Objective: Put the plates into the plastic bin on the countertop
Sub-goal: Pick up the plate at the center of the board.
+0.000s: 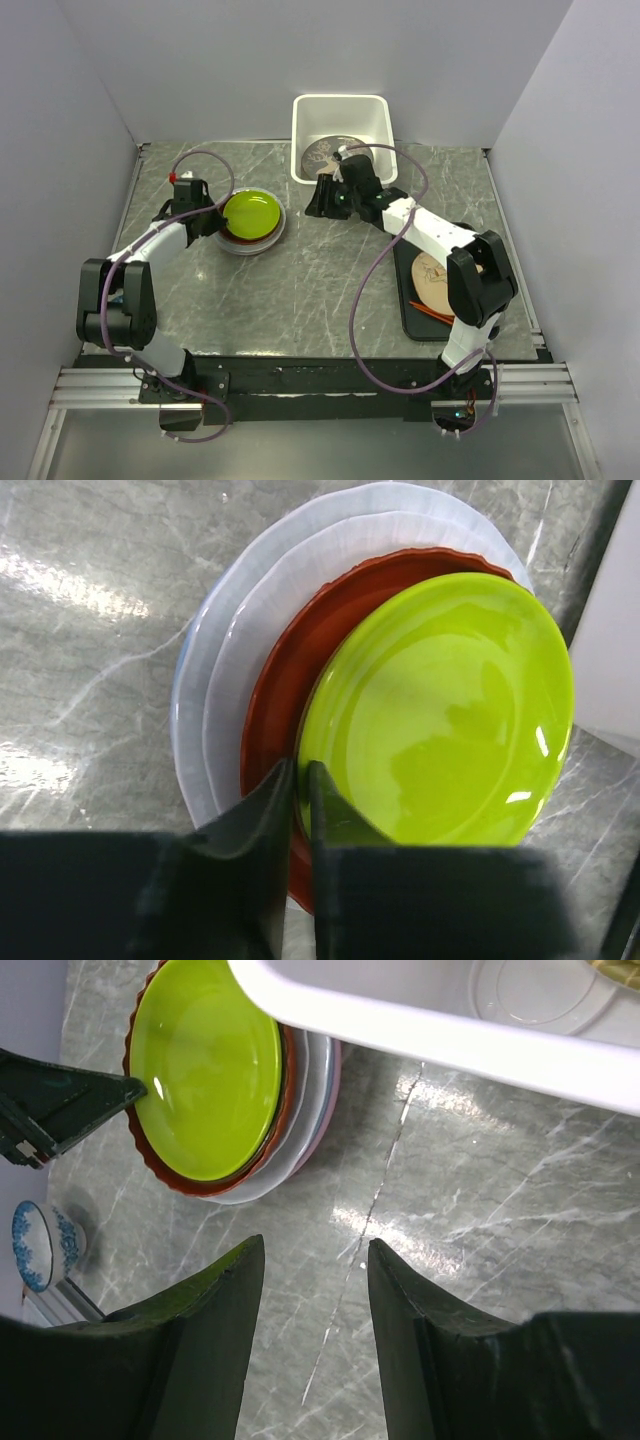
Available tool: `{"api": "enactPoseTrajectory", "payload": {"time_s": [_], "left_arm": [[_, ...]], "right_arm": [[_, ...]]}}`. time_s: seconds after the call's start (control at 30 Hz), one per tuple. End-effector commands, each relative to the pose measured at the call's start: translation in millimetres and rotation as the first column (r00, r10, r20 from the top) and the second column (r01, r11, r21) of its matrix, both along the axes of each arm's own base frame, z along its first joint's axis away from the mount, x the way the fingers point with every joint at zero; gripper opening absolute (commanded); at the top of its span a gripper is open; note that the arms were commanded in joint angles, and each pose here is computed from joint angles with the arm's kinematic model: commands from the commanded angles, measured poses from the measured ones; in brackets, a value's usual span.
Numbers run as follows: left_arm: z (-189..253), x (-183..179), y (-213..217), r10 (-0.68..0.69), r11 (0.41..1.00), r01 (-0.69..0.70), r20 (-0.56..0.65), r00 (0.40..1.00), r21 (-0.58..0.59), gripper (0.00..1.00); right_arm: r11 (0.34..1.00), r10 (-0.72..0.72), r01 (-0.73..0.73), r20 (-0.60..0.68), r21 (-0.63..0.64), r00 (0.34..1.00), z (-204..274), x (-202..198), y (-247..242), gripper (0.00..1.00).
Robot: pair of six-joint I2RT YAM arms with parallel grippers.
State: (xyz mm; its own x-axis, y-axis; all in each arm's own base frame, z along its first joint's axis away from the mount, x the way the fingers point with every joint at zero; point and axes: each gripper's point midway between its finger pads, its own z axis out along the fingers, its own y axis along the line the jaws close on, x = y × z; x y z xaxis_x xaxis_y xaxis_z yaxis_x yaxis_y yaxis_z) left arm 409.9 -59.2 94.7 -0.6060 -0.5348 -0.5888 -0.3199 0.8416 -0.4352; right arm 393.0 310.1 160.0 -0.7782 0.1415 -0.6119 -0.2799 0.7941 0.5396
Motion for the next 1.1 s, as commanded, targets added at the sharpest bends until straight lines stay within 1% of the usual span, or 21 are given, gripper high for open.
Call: {"api": "enactPoseTrajectory", "payload": {"time_s": [0.0, 0.17, 0.53, 0.7, 0.93, 1.07], "left_arm": [[16, 14, -6, -0.034, 0.999, 0.035, 0.065, 0.997, -0.012, 0.01], [20, 11, -3, -0.021, 1.000, 0.021, 0.075, 0.997, -0.005, 0.01], [64, 1, -3, -0.008, 1.000, 0.012, 0.169, 0.986, -0.025, 0.01], [78, -5, -3, -0.010, 0.999, 0.016, 0.193, 0.981, -0.028, 0.01], [89, -13, -8, -0.031, 0.998, 0.044, 0.224, 0.974, -0.053, 0.01], [95, -18, -12, -0.053, 0.996, 0.069, 0.247, 0.968, -0.058, 0.01]], "right_arm": [[0.999, -0.006, 0.003, 0.071, 0.044, 0.997, 30, 2, -4, 0.53], [0.999, -0.004, 0.001, 0.064, 0.047, 0.998, 27, 1, -5, 0.53], [0.996, 0.019, -0.024, 0.056, 0.090, 0.998, 31, -1, 5, 0.53], [0.992, 0.049, -0.054, 0.050, 0.116, 0.998, 33, -3, 16, 0.57], [0.983, 0.087, -0.092, 0.035, 0.161, 0.996, 35, -7, 31, 0.59], [0.978, 0.093, -0.099, 0.042, 0.183, 0.995, 40, -10, 34, 0.64]]}}
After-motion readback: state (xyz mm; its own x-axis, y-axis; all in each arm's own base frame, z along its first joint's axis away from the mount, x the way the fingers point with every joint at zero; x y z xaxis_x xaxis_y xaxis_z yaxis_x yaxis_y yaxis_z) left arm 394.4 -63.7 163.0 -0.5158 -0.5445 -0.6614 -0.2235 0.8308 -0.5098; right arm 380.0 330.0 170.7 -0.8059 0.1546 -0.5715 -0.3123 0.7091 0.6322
